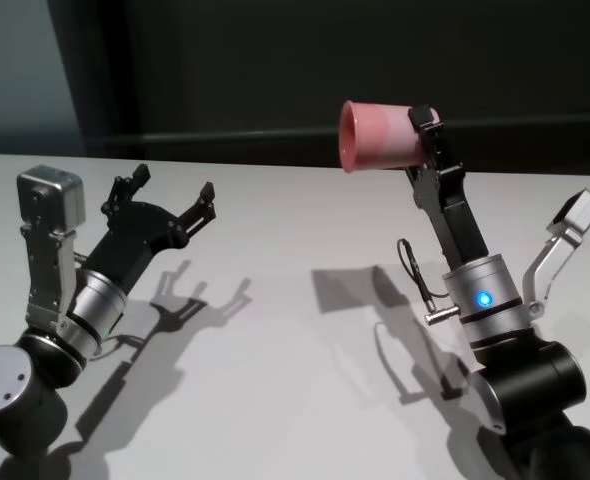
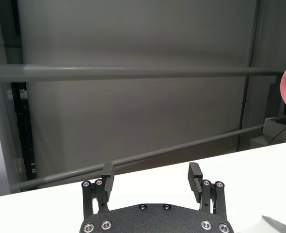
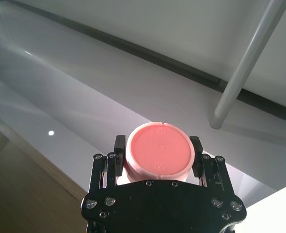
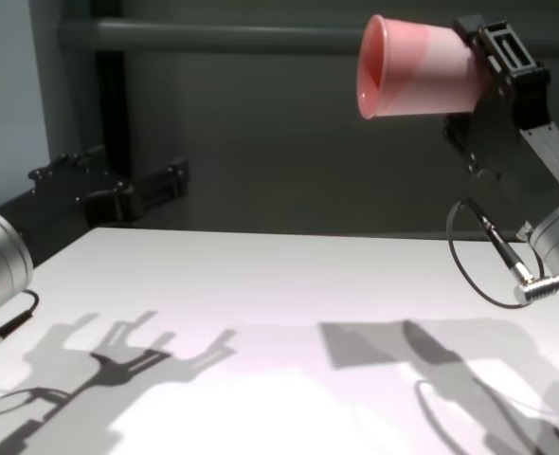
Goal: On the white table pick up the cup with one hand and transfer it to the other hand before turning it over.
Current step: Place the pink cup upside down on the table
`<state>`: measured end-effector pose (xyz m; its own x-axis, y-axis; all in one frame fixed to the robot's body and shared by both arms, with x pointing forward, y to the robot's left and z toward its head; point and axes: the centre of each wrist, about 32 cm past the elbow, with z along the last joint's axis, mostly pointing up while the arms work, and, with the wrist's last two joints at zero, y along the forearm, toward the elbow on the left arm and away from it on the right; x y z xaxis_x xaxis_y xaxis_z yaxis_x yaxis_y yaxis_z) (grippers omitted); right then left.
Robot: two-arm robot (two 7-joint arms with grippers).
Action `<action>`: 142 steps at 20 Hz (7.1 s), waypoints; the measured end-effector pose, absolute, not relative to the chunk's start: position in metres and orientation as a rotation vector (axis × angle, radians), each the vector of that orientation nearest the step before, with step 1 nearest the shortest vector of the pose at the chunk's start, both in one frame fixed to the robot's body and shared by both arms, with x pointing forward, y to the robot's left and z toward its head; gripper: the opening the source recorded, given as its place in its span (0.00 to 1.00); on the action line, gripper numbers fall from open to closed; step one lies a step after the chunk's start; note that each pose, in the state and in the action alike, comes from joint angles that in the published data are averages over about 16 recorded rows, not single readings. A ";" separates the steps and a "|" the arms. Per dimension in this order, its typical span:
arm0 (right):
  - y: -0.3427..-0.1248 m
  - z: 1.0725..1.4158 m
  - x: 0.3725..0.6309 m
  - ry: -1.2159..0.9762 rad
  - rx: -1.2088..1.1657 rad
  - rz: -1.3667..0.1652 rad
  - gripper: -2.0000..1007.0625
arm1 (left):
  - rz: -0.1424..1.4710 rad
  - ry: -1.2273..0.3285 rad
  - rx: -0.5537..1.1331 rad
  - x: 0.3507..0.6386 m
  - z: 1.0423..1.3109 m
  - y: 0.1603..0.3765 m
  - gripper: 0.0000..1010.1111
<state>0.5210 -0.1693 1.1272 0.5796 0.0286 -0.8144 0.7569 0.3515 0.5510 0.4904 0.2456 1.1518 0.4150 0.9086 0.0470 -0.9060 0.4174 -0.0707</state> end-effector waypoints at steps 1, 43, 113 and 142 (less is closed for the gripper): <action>-0.169 1.127 0.521 0.847 1.127 -0.552 0.76 | 1.148 -0.074 -0.040 0.488 1.149 0.245 0.99; -0.170 1.128 0.522 0.809 1.084 -0.563 0.76 | 1.214 -0.022 -0.076 0.465 1.121 0.240 0.99; -0.153 1.146 0.536 0.030 -0.158 -0.726 0.76 | 1.213 -0.022 -0.075 0.465 1.121 0.240 0.99; -0.153 1.143 0.534 0.043 -0.128 -0.732 0.99 | 1.213 -0.022 -0.075 0.465 1.121 0.240 0.99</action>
